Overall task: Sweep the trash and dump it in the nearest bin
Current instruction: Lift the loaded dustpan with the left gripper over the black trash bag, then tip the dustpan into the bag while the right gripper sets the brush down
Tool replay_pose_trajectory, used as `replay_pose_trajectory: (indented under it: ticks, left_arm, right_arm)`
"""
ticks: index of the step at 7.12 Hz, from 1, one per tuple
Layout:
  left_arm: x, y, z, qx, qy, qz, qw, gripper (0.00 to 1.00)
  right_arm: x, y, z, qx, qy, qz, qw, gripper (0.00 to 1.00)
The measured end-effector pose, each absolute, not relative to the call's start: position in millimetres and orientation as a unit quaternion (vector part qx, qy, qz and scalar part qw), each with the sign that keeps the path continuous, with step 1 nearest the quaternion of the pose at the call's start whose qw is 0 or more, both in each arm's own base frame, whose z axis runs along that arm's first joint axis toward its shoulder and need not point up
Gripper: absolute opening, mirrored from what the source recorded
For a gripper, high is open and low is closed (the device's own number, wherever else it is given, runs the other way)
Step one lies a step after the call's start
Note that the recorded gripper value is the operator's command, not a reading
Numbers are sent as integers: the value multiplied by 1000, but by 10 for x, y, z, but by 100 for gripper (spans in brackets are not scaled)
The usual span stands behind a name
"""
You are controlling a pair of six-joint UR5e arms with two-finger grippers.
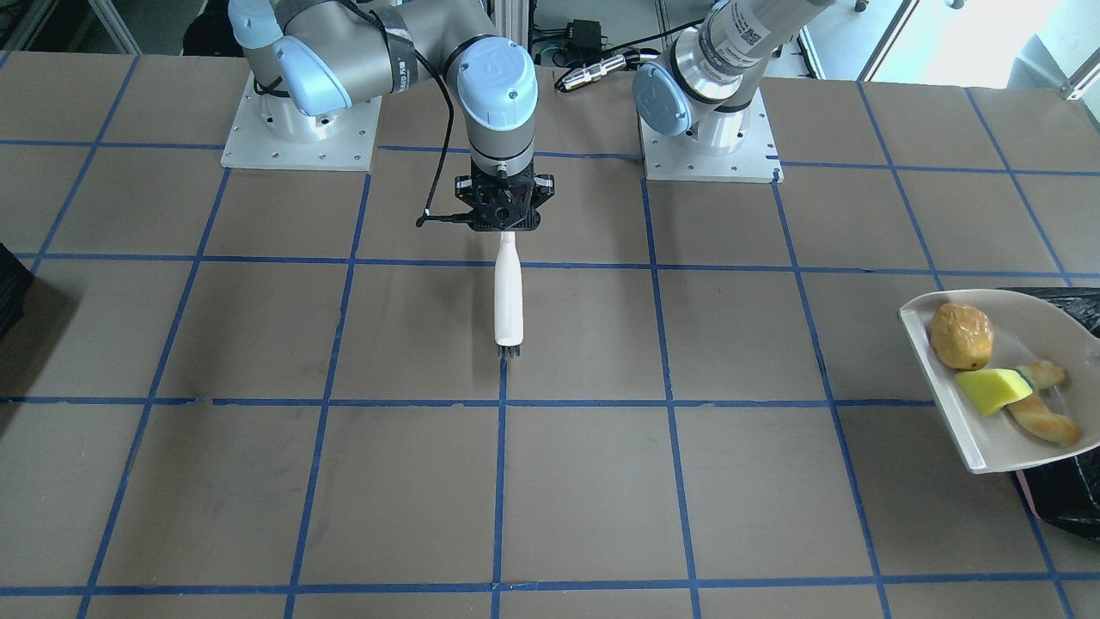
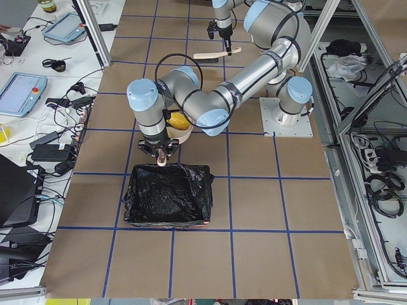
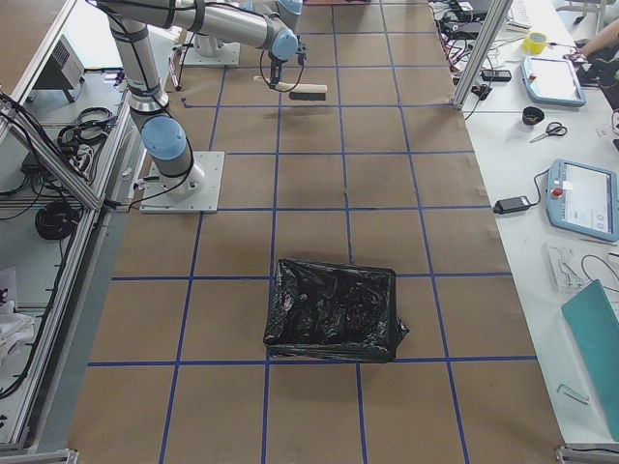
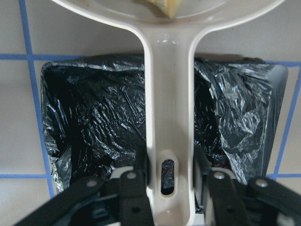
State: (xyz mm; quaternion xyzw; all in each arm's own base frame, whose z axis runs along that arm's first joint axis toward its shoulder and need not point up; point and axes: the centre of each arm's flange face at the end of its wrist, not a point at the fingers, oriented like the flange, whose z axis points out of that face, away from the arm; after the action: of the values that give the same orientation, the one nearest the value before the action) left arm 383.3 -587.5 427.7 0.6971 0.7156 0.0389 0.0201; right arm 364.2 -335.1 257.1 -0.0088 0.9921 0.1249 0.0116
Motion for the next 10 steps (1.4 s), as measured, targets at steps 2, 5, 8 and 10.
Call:
replay_pose_trajectory:
  ticks: [2,5,8,10]
  left_arm:
    - [4291,-5769,4476,702,710,36,42,0]
    - [4863,-5724,4546,699,711,41,65,0]
    - [5380,-5754,4525,684,723,48,89,0]
    - [5551,-5784,4553,677,726,67,106,0]
  right_arm:
    - [3612,-3352,2493,6,992,127,12,0]
    - [3615,-3381,2420,9,991,130,12,0]
    - [3631,-3406,2387,9,992,127,14,45]
    - [3656,-3451,2298,11,992,125,15,75]
